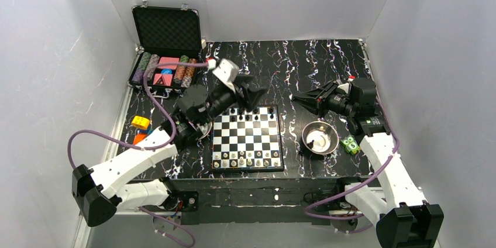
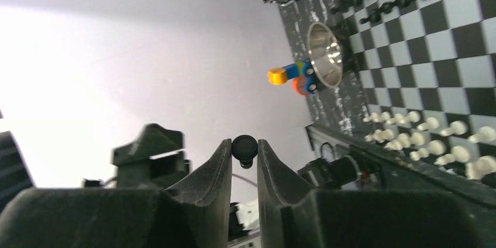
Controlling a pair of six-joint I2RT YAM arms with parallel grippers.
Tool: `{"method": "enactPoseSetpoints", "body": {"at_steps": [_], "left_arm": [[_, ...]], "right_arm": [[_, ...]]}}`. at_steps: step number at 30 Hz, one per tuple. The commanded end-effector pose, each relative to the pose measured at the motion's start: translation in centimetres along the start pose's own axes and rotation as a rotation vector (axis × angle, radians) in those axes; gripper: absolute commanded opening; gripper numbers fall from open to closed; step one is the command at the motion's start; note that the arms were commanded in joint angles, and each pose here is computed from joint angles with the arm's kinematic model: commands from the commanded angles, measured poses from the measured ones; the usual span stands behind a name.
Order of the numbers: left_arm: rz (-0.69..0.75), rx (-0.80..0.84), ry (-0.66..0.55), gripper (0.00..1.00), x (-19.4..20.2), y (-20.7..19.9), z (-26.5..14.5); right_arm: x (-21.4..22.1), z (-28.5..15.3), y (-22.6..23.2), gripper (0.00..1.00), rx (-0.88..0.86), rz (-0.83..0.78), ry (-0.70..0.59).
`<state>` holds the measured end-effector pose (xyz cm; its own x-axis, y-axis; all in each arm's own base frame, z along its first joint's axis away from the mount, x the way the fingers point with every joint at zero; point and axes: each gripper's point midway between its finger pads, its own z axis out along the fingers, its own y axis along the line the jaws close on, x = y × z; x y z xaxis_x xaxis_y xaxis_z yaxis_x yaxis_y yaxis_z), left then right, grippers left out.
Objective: Set up the chess pieces on the board
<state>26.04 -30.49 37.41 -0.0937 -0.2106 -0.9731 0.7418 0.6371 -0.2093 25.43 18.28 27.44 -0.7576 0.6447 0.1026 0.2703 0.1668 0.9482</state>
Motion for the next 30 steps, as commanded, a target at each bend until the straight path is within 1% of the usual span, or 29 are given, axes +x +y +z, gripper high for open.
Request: {"method": "enactPoseSetpoints", "body": {"at_steps": [1,3,5,6,9,12,17,21,26,30], "left_arm": [[0.362,0.187,-0.201,0.62,-0.5,-3.7,-0.9],[0.502,0.282,-0.273,0.67,0.7,-5.4,-1.6],[0.613,0.378,-0.333,0.72,1.5,-7.2,-2.3],[0.645,0.409,-0.356,0.75,1.7,-7.8,-2.5],[0.674,0.418,-0.392,0.77,1.5,-8.5,-1.9],[0.700,0.409,-0.430,0.75,0.4,-9.1,-1.3],[0.720,0.417,-0.466,0.68,-0.6,-9.9,-0.1],[0.718,0.412,-0.456,0.61,-0.4,-9.9,0.8],[0.715,0.425,-0.433,0.60,0.5,-10.1,1.6],[0.716,0.430,-0.429,0.57,0.7,-10.2,1.9]], "right_arm": [[1.2,-1.5,4.1,0.01,-0.146,0.116,0.038],[1.2,-2.1,4.9,0.01,-0.166,0.136,0.011],[1.4,-2.7,5.7,0.01,-0.179,0.149,-0.002],[1.6,-3.0,6.2,0.01,-0.189,0.145,-0.001],[2.3,-3.5,7.0,0.01,-0.195,0.143,0.027],[2.8,-3.7,7.1,0.01,-0.191,0.148,0.061],[3.5,-3.8,7.0,0.01,-0.201,0.152,0.109],[3.9,-4.1,7.6,0.01,-0.224,0.137,0.131],[4.2,-4.4,8.4,0.01,-0.259,0.129,0.153],[4.5,-4.6,8.8,0.01,-0.272,0.120,0.167]]}}
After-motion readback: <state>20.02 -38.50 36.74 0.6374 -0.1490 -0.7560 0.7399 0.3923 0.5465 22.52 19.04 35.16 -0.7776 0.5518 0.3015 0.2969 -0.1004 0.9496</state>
